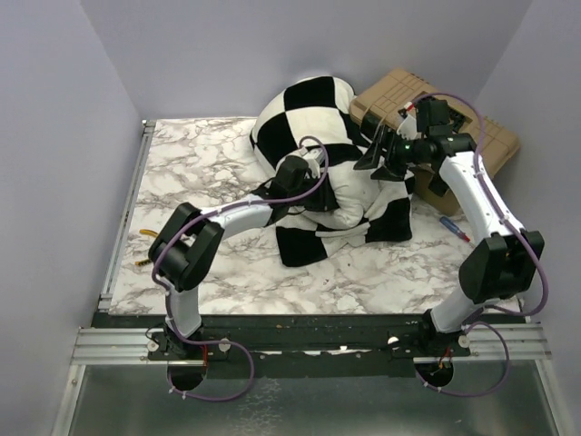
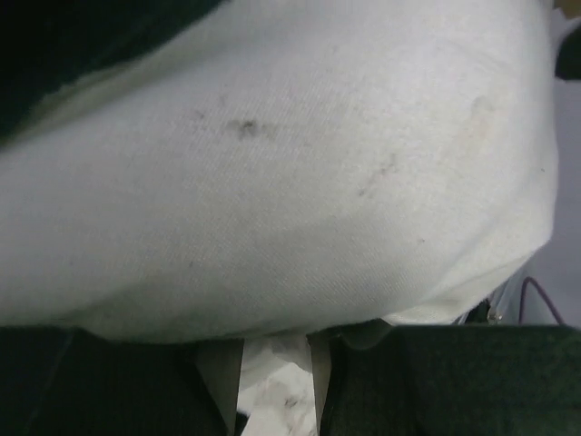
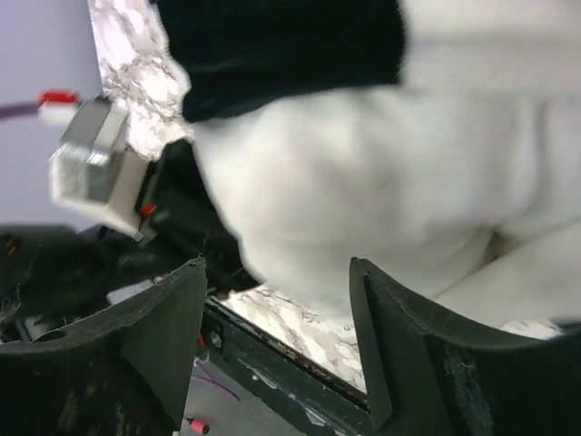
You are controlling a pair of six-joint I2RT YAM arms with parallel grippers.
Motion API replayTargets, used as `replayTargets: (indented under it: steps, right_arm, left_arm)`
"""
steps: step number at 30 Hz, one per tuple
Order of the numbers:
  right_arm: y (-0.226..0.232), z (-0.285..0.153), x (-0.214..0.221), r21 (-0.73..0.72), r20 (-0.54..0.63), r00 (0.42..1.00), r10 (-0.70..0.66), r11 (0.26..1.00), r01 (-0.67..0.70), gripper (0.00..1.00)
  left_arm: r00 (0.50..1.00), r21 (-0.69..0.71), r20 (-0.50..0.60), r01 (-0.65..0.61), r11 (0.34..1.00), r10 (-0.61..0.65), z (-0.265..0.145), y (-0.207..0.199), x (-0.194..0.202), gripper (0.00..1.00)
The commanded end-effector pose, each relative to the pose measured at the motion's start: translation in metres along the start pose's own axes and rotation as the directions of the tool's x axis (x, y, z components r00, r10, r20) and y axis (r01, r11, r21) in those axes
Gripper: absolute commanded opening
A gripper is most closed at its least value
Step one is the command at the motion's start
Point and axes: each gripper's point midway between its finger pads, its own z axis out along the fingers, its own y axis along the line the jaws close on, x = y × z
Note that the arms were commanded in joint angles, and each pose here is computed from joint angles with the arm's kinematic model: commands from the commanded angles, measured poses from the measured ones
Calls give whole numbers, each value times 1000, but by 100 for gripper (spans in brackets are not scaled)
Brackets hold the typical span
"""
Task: Put the pillow into the pillowcase
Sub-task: Stuff the pillow into the pillowcase.
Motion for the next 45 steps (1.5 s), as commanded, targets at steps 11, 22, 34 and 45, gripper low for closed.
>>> replayTargets:
  steps: [11,22,34,45]
  right_arm:
    - [-28,-49,74,146,-27,997,66,987,-62,63]
    - [-45,16,72,-4,25,956,294,956,-294,52]
    - [-96,76,45,96,72,948,309,944,-315,43]
    - [-32,14,47,-77,84,994,69,995,-63,0]
  left_arm:
    - [965,-1,261,28,1000,-27,77,-4,-110,33]
    - [958,-12,280,69,998,-63,95,17,-134,36]
    - [940,49,310,129,990,-138,87,5,-158,36]
    - [945,51,292,135,989,-144,94,9,-152,27]
